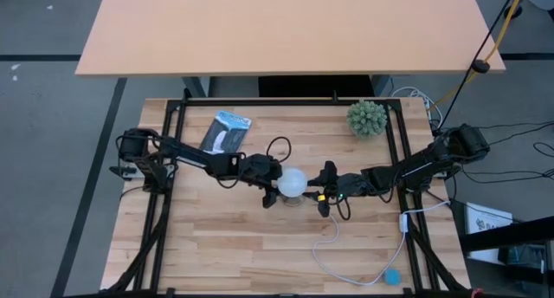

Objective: Screw lightbulb
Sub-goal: Insert the white lightbulb into the gold lamp

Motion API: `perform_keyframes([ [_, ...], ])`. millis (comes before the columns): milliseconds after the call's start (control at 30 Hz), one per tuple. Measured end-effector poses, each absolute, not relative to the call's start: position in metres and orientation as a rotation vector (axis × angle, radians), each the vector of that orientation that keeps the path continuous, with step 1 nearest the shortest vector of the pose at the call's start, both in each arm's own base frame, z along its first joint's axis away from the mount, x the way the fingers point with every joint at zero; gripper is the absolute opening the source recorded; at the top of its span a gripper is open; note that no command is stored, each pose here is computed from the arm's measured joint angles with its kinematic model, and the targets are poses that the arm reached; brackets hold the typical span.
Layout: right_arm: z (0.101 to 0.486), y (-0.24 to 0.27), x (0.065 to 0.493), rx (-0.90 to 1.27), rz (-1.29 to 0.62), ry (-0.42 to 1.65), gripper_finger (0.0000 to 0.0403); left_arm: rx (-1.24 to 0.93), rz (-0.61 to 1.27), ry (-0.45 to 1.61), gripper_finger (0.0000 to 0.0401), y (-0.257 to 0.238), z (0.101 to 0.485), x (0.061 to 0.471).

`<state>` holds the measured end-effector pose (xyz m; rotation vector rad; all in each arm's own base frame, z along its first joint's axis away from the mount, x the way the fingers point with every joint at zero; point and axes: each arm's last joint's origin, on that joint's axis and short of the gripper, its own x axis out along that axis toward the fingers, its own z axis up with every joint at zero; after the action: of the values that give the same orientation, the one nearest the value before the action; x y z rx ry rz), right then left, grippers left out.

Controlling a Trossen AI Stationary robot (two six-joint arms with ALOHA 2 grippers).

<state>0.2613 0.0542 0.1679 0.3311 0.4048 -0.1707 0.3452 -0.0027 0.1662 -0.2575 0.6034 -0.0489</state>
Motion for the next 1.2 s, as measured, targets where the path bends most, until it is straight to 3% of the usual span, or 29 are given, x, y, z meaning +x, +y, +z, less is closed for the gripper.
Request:
perform_keyframes([
  [533,0.161,0.061,0.256,0.337,-0.155,0.489,0.0171,-0.246,0.041,0.731,0.0241,-0.004,0.184,0.316],
  [733,0.157,0.071,0.244,0.326,-0.157,0.587,0.0119,-0.325,0.163,0.751,0.0241,-0.010,0.172,0.308],
  [967,0.162,0.079,0.238,0.312,-0.121,0.590,0.0011,-0.322,0.227,0.780,0.0241,-0.009,0.159,0.298],
  [1100,0.161,0.077,0.239,0.350,-0.199,0.565,0.0015,-0.356,0.259,0.778,0.0232,-0.007,0.156,0.297],
  [1200,0.158,0.074,0.241,0.354,-0.287,0.541,0.0023,-0.341,0.239,0.729,0.0192,-0.007,0.157,0.302],
])
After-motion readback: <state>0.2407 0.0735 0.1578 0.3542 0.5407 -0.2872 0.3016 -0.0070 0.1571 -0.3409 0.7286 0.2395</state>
